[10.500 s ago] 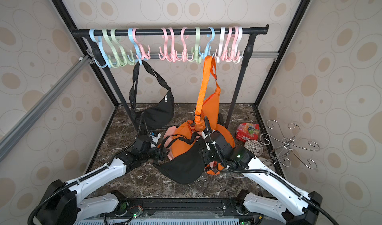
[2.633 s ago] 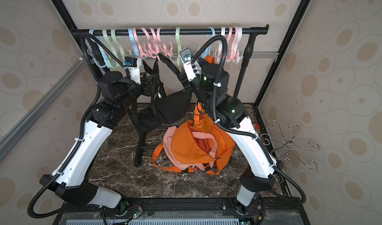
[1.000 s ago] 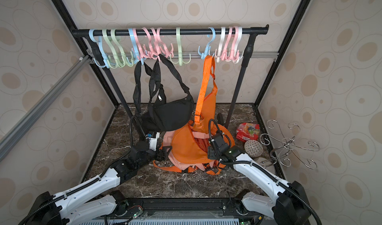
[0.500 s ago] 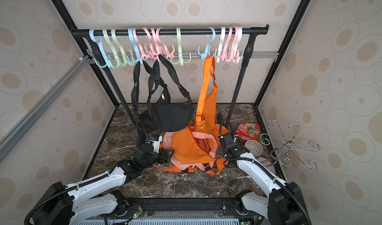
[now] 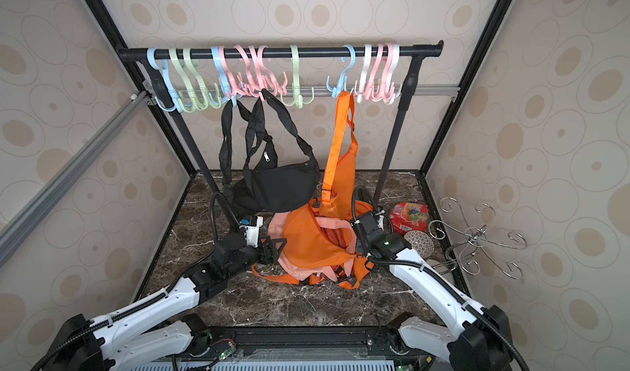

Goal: Hang the bag on a hook
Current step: Pick up the bag from the bag.

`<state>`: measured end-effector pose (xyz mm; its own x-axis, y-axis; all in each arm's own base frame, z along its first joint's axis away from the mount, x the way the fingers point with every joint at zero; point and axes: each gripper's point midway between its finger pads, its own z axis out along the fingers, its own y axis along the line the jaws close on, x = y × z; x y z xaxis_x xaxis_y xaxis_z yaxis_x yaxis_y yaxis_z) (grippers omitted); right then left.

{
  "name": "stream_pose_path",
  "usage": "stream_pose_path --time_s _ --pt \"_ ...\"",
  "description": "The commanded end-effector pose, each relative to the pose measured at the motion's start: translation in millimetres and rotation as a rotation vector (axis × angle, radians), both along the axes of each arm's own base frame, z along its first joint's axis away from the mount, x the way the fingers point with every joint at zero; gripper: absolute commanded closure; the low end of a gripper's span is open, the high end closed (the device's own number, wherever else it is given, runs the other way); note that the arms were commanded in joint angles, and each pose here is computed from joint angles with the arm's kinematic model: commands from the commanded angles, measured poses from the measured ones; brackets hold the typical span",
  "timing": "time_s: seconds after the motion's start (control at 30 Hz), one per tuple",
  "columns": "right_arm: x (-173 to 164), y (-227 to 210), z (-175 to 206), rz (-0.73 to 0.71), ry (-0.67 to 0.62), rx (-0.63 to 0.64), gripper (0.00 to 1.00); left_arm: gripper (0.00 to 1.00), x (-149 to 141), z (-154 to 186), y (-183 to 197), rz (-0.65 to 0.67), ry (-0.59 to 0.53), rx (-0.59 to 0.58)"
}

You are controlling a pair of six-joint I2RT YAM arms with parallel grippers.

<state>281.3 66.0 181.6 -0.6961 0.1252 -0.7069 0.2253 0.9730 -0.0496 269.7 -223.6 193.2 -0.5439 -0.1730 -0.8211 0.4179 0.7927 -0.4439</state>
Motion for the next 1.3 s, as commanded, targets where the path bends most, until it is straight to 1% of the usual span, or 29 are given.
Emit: stream_pose_path --time_s 0.0,0.1,0.17,0.23,0.37,0.43,0.5,0.57,0.7,0.8,0.87,1.0,1.13,1.27 --pt "-15 -22 30 -0.013 -0.035 -0.191 1.00 0.24 3 40 2 0.002 -0.090 -0.008" --pt "-17 -8 62 0.053 -0.109 -0.283 1.00 0.24 -1 64 6 0.003 -0.136 -0.030" --pt "-20 1 91 0.089 -0.173 -0.365 1.00 0.24 -3 79 7 -0.003 -0.165 -0.044" --pt "-25 4 125 0.103 -0.237 -0.463 1.00 0.24 -6 94 7 -0.018 -0.192 -0.051" --pt "-32 11 193 0.151 -0.356 -0.608 1.00 0.24 -14 119 6 -0.049 -0.254 -0.055" --pt "-34 21 227 0.185 -0.426 -0.714 1.00 0.24 -16 129 5 -0.066 -0.281 -0.052" --pt "-35 30 257 0.182 -0.469 -0.828 1.00 0.24 -17 136 0 -0.087 -0.298 -0.031" --pt "-33 35 281 0.178 -0.519 -0.824 1.00 0.24 -19 142 -11 -0.124 -0.321 0.009" --pt "-39 32 316 0.234 -0.611 -0.729 1.00 0.22 -25 158 -32 -0.166 -0.409 0.108" --pt "-42 37 331 0.320 -0.659 -0.688 1.00 0.20 -29 177 -44 -0.212 -0.496 0.143" --pt "-45 39 336 0.381 -0.665 -0.690 1.00 0.19 -33 188 -56 -0.260 -0.538 0.175" --pt "-53 41 344 0.484 -0.680 -0.653 1.00 0.17 -40 195 -87 -0.340 -0.589 0.248" --pt "-58 48 339 0.572 -0.676 -0.595 1.00 0.14 -54 209 -121 -0.413 -0.659 0.219" --pt "-57 54 335 0.598 -0.674 -0.583 1.00 0.08 -70 227 -151 -0.484 -0.717 0.136"
